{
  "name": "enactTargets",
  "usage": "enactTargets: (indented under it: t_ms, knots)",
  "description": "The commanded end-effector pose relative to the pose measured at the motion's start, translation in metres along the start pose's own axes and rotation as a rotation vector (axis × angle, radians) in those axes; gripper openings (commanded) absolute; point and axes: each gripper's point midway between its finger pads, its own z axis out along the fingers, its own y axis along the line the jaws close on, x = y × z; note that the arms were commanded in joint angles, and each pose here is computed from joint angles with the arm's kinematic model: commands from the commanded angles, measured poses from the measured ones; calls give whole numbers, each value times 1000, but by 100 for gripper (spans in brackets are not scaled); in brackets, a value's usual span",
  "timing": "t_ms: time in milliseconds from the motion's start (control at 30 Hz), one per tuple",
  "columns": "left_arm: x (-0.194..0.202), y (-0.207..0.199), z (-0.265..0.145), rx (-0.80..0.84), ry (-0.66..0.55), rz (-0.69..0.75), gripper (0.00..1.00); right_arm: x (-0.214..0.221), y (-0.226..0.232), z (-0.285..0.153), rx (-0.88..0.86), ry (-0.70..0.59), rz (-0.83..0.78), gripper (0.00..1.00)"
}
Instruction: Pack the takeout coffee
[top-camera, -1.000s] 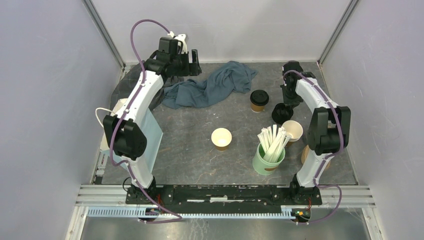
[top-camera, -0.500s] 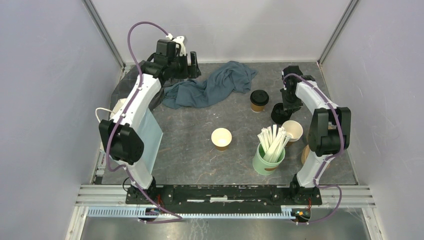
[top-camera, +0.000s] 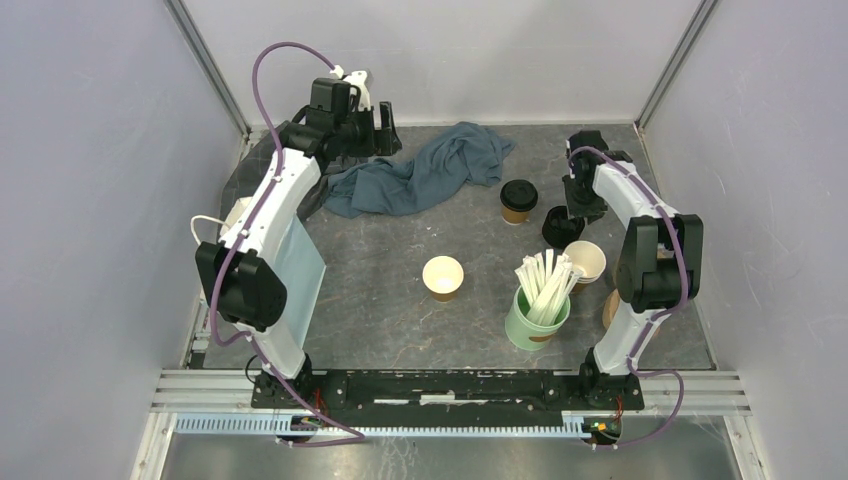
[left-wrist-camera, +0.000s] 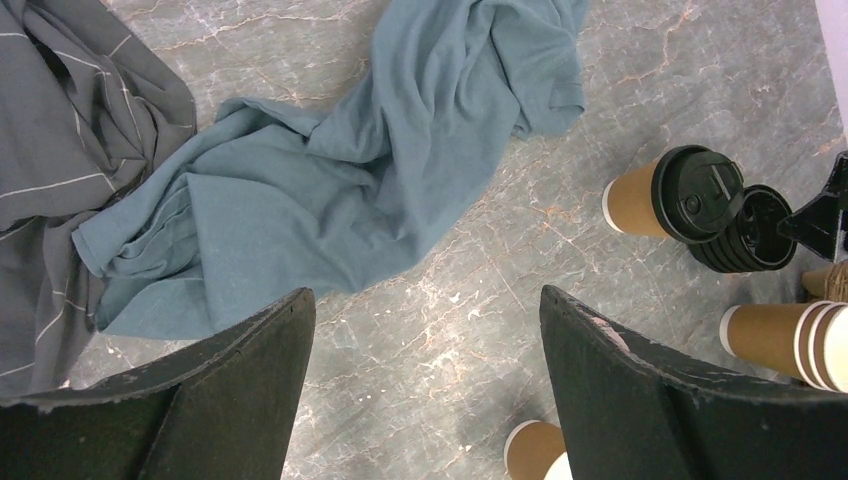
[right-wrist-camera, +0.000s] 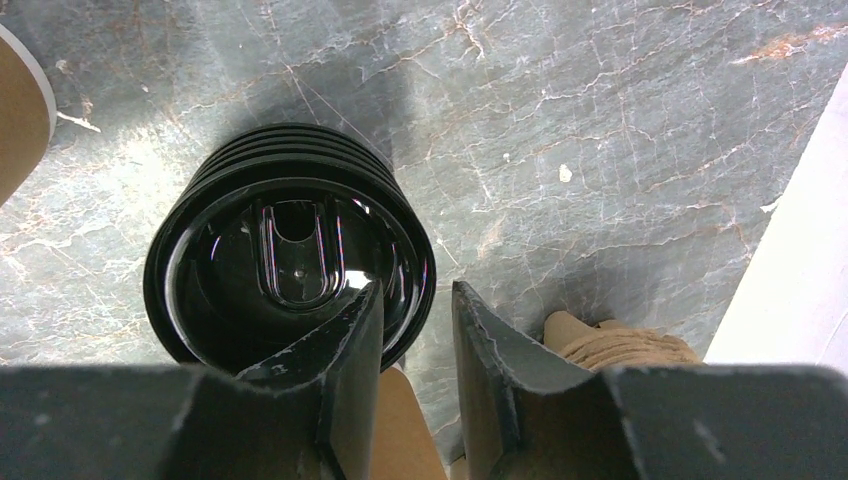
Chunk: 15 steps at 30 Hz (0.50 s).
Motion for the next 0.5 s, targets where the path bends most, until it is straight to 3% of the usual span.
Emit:
enactTargets:
  t_ms: [0,133,467]
  knots:
    - [-18,-11,-5,36,-53,-32,88,-7,-2,3,-6,-25,23,36]
    - [-18,-11,-3,37,-51,-32,88,-4,-2,5,-14,-17,27,31]
    - [-18,-10,-1,37,-50,-29,88,0,2,11,-32,-4,31,30]
